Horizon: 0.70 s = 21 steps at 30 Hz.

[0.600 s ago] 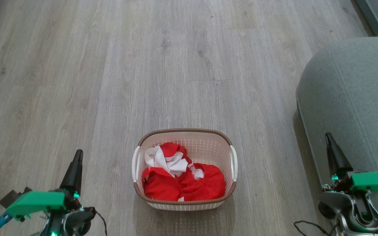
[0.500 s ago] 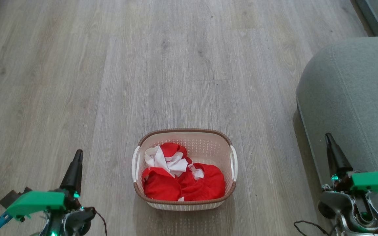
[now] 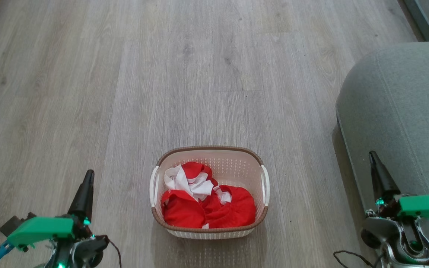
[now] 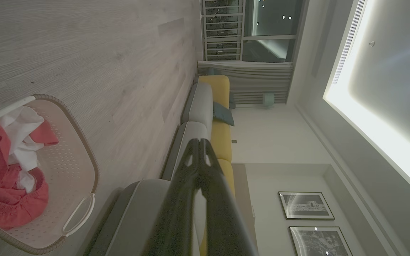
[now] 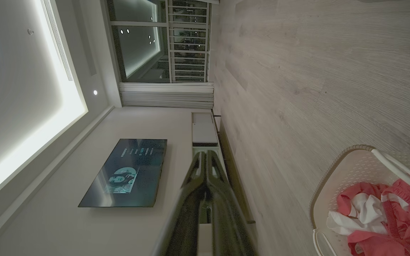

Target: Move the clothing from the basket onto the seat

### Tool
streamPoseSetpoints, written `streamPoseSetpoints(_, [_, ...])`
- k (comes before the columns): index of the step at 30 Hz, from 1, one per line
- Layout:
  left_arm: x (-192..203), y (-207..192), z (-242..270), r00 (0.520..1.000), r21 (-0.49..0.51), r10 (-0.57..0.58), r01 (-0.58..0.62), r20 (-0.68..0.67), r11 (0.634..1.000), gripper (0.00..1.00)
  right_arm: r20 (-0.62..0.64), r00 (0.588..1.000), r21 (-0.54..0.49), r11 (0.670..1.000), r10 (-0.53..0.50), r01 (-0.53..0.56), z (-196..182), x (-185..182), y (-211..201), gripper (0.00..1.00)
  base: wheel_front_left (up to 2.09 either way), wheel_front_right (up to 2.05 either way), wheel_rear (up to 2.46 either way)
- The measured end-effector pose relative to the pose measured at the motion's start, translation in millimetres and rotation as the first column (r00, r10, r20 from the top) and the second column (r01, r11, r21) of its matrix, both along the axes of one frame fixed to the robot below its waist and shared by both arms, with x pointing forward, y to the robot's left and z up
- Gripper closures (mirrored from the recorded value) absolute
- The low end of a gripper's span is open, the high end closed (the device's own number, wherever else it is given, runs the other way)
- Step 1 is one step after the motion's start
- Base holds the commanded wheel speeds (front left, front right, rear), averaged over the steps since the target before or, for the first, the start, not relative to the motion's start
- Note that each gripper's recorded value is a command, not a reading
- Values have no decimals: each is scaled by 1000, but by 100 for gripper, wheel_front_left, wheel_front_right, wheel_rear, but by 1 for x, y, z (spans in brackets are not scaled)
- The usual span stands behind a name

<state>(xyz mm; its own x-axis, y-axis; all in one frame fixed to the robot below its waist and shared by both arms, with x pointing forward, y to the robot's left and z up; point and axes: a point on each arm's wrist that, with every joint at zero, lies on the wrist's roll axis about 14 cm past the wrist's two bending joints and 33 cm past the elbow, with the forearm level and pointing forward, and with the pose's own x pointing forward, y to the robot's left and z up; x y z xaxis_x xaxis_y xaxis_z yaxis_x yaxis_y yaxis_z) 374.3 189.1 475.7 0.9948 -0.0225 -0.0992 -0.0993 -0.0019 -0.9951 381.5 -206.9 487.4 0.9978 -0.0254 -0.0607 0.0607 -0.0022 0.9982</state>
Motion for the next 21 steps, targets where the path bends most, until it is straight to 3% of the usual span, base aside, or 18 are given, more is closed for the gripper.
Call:
streamPoseSetpoints(5, [0,0,0,1000,0,0,0,0,1000,100,0,1000,0,1000,0,0,0,0,0,100,0,0,0])
streamPoseSetpoints(6, [0,0,0,1000,0,0,0,0,1000,0,0,1000,0,1000,0,0,0,0,0,0,0,0,0])
streamPoseSetpoints(13, [-21,-3,-38,993,-9,0,-1,-118,1000,0,-112,994,15,1000,2,0,-37,-18,4,0,0,0,0])
streamPoseSetpoints(21, [-20,-5,-38,993,-1,8,-8,-117,1000,0,-112,994,-13,1000,4,-5,-36,-17,7,0,0,0,0])
